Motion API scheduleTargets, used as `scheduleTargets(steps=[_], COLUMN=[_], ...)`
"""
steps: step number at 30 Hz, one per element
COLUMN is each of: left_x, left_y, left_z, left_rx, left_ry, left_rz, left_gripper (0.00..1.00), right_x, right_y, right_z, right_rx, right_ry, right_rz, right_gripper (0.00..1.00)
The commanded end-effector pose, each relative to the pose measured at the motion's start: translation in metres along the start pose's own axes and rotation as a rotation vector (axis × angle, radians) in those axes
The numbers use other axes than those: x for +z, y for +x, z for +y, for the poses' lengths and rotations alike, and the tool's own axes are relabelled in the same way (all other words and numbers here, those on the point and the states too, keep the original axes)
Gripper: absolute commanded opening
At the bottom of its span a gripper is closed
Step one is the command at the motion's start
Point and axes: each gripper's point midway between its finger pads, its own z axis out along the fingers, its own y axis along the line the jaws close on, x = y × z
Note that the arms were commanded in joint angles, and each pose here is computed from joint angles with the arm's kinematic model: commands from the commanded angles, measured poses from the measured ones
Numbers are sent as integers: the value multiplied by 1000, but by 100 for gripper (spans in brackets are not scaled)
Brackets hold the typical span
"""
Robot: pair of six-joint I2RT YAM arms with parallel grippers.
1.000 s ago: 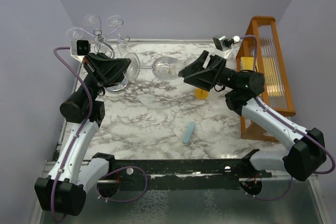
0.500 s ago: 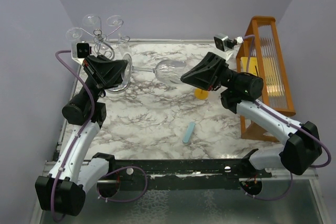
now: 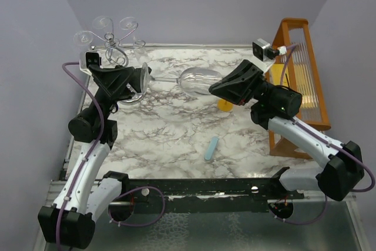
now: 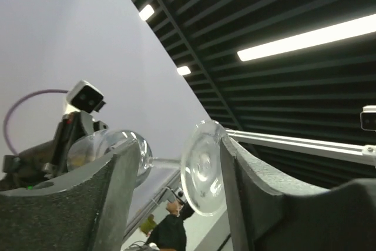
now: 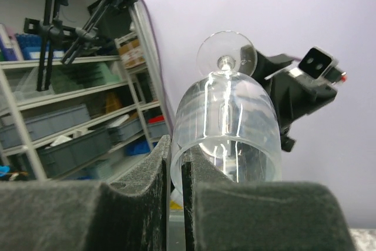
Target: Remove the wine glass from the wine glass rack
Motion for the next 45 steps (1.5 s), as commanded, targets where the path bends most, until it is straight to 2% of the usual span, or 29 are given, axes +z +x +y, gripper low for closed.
scheduleTargets(steps=[1,6,12,16,20,27,33,39,45], left_x=[1,-3,-15,-22,-29,-52,-61,-65,-66], left_y=[-1,-9,-21,-29,-39,-58,-62,-61,-60], left_z=[-5,15,40,54,59,61,53,48,44], left_rx=[88,156,213,276,374,499,552,576,593], left_ry=[-51,-158,-283,-395,-520,-754,-795,-812,-817], left_rz=[-54,-101,-169,-205,-248,-355,-394,-397,-396], left_gripper=[66,85,96,98,98,98,98,98,98], right_x=[3,-7,-33,-62,-88,-130,-163,-201,-221], right_y=[-27,-41,-43,-24,-1,46,80,95,101], right_z=[22,7,-39,-74,-93,-110,-125,-144,-165], right_rx=[-170,-247,-228,-131,-117,-117,4,72,72], right_ry=[47,273,635,879,1022,1097,1165,1315,1395], right_rz=[-108,-138,-86,23,200,564,813,964,1040], right_gripper=[1,1,1,1,1,1,1,1,1])
